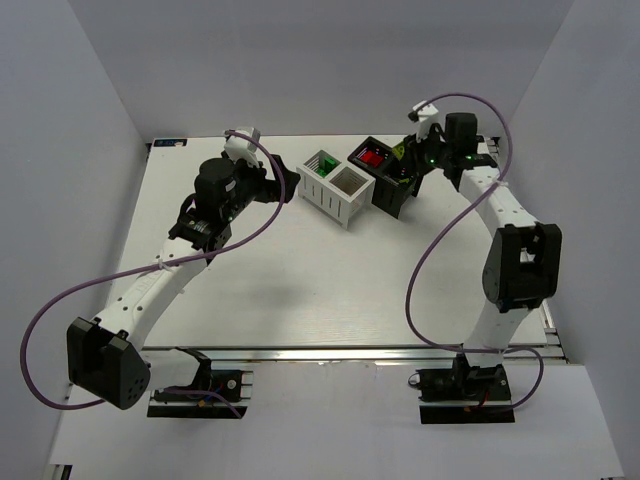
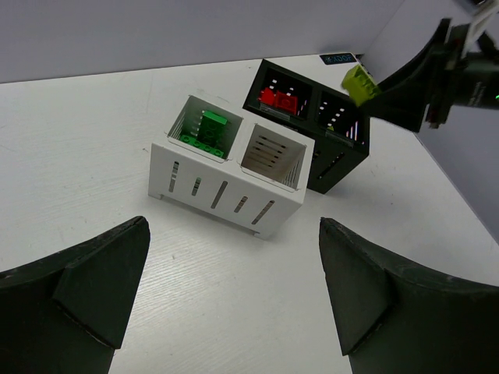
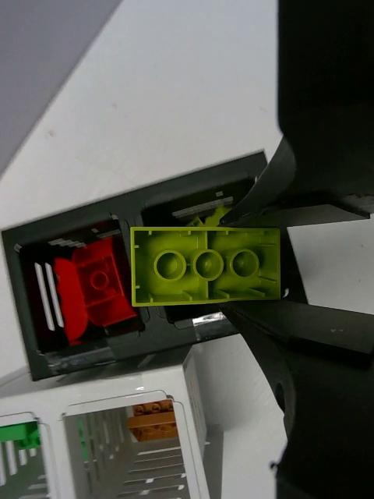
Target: Sort the legos into containers by color
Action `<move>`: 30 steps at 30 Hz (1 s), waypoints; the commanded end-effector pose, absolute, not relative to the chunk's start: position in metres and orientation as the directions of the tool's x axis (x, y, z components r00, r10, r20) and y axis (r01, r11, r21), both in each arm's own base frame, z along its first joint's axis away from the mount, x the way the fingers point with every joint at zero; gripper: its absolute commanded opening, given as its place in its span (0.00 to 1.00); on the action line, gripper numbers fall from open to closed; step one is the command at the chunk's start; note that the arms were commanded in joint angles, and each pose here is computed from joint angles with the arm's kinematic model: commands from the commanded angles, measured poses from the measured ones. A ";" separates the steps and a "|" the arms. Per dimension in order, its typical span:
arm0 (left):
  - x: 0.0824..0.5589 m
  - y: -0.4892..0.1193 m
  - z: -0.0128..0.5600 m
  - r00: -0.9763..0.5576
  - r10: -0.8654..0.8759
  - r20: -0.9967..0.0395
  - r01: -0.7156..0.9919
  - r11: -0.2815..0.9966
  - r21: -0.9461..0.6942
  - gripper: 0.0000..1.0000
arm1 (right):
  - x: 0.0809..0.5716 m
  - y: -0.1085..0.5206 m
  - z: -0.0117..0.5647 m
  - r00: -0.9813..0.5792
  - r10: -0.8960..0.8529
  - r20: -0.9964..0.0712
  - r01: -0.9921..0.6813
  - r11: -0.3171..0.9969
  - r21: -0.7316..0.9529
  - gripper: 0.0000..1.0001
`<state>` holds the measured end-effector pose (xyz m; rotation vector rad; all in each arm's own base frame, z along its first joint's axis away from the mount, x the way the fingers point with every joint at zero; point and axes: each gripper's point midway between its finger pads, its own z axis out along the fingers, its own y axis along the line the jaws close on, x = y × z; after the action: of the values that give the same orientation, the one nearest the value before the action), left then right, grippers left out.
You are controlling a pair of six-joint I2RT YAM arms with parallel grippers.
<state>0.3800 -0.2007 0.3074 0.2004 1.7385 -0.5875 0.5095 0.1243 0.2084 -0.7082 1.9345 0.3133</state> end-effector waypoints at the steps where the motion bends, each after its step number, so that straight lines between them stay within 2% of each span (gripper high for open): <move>1: 0.376 -0.199 0.319 -0.227 -0.186 -0.956 0.450 0.851 -0.272 0.98 | 0.514 0.134 0.206 -0.323 -0.373 -0.870 -0.606 0.787 -0.112 0.08; 9: 0.378 -0.199 0.316 -0.232 -0.184 -0.955 0.447 0.852 -0.273 0.98 | 0.515 0.133 0.198 -0.324 -0.383 -0.865 -0.581 0.802 -0.138 0.16; 14: 0.378 -0.199 0.315 -0.233 -0.184 -0.955 0.445 0.853 -0.273 0.98 | 0.516 0.132 0.193 -0.337 -0.379 -0.862 -0.576 0.807 -0.130 0.30; 18: 0.378 -0.199 0.315 -0.233 -0.184 -0.955 0.445 0.853 -0.273 0.98 | 0.517 0.129 0.185 -0.354 -0.387 -0.851 -0.566 0.813 -0.134 0.34; 22: 0.378 -0.199 0.316 -0.233 -0.183 -0.955 0.447 0.852 -0.273 0.98 | 0.517 0.127 0.189 -0.349 -0.387 -0.853 -0.555 0.819 -0.145 0.49; 26: 0.378 -0.199 0.316 -0.232 -0.184 -0.955 0.447 0.852 -0.273 0.98 | 0.512 0.129 0.206 -0.324 -0.372 -0.870 -0.557 0.818 -0.142 0.53; 29: 0.377 -0.199 0.318 -0.228 -0.186 -0.956 0.449 0.851 -0.272 0.98 | 0.504 0.131 0.218 -0.299 -0.356 -0.885 -0.564 0.814 -0.137 0.72; 30: 0.377 -0.199 0.317 -0.230 -0.183 -0.956 0.450 0.851 -0.271 0.98 | 0.503 0.130 0.220 -0.293 -0.353 -0.888 -0.563 0.815 -0.138 0.73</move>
<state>0.3801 -0.2008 0.3073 0.2007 1.7389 -0.5871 0.5047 0.1306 0.1732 -0.7110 2.0330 0.2457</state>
